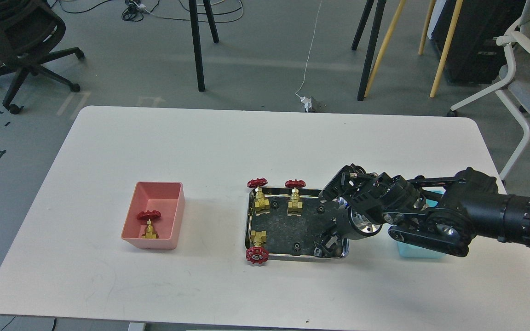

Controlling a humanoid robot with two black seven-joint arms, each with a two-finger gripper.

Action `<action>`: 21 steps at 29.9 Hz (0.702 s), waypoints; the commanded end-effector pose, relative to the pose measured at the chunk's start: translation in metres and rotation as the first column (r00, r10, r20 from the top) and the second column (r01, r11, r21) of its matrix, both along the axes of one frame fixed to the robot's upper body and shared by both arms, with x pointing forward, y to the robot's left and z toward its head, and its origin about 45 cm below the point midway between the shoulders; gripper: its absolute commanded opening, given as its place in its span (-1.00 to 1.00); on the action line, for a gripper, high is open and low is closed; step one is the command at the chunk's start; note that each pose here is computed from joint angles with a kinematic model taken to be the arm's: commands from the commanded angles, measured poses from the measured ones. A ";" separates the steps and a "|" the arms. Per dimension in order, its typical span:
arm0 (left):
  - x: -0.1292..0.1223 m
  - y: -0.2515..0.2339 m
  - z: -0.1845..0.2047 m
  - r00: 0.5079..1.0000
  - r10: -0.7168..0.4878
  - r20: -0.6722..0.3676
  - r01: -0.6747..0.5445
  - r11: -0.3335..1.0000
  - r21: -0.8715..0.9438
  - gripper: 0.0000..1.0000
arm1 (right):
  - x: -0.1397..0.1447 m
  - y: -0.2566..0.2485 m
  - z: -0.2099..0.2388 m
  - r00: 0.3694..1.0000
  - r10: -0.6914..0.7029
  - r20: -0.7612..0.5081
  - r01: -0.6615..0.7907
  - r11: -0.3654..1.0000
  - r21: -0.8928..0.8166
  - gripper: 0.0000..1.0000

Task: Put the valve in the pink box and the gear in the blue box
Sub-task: 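Grasp the small dark gear on the tray with the right gripper, then carry the gear with the right gripper over the blue box and release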

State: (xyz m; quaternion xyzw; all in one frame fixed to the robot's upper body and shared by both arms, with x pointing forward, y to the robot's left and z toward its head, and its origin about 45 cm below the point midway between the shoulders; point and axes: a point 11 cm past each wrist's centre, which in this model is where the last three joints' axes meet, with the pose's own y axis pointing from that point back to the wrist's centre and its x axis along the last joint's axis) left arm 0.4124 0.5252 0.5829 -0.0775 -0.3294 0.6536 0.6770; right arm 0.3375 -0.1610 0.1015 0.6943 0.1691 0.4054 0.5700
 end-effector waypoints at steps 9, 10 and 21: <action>-0.001 0.004 0.000 1.000 0.013 0.001 -0.013 1.000 -0.004 0.83 | -0.005 -0.003 -0.005 1.000 0.009 -0.010 -0.009 1.000 -0.019 -0.56; -0.002 0.005 0.000 1.000 0.016 0.001 -0.016 1.000 -0.005 0.83 | -0.005 -0.003 -0.004 1.000 0.011 -0.009 -0.011 1.000 -0.019 -0.61; -0.002 0.007 -0.001 1.000 0.021 -0.003 -0.021 1.000 -0.005 0.83 | 0.010 0.012 0.015 0.999 0.000 0.033 -0.001 1.000 0.024 -0.84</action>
